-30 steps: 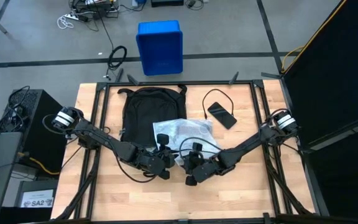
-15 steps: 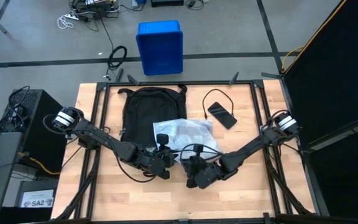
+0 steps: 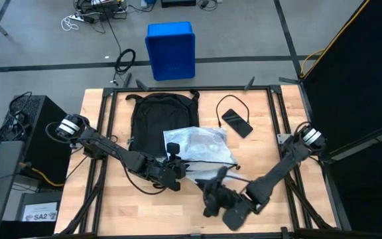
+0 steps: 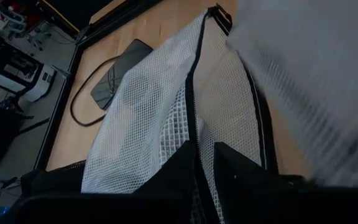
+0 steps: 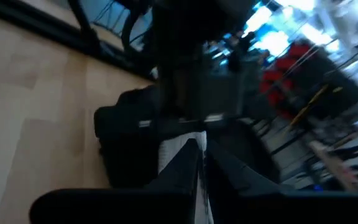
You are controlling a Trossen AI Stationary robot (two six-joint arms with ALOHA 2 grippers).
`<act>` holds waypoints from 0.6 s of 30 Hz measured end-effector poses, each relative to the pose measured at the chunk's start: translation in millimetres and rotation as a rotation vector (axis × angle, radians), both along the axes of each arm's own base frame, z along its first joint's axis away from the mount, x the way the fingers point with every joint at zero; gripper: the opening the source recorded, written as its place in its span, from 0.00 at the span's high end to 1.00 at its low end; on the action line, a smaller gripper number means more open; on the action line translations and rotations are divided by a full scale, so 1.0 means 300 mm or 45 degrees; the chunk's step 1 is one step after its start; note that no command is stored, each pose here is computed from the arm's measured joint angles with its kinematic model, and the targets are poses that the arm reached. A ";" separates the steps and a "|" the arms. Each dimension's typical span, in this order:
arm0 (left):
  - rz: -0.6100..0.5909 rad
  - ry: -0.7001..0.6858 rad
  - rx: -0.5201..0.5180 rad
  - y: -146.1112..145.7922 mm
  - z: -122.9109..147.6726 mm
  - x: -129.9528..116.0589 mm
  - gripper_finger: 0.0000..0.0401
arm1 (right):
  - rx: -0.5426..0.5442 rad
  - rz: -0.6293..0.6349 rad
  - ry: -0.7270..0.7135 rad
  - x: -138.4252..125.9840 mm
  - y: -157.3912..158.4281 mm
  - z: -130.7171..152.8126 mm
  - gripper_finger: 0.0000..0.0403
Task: Unpack backpack
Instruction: Remove the small zip bag from the zip bag
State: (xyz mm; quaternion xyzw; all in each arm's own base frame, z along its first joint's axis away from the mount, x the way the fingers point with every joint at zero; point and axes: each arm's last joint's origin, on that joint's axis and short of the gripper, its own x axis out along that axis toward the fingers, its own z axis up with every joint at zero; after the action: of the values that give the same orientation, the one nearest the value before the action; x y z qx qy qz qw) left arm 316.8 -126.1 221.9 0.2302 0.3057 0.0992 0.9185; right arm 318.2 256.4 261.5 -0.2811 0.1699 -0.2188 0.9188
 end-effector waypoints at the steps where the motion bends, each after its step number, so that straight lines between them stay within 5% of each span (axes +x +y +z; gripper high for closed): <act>1: 0.000 -0.001 -0.001 0.000 0.000 0.000 0.91 | -0.032 -0.021 -0.014 -0.012 0.013 0.007 1.00; 10: 0.013 -0.012 -0.022 0.000 0.001 0.001 0.91 | -0.271 -0.264 -0.096 -0.059 0.064 0.112 1.00; 18: 0.016 -0.008 -0.023 0.000 0.000 0.000 0.91 | -0.304 -0.339 -0.069 -0.013 0.006 0.233 1.00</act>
State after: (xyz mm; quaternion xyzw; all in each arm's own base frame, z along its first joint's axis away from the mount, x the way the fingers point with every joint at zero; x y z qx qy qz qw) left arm 316.7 -126.1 221.8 0.2198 0.3052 0.1028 0.9209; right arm 314.4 258.3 331.4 -0.3571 0.1535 -0.3646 0.8461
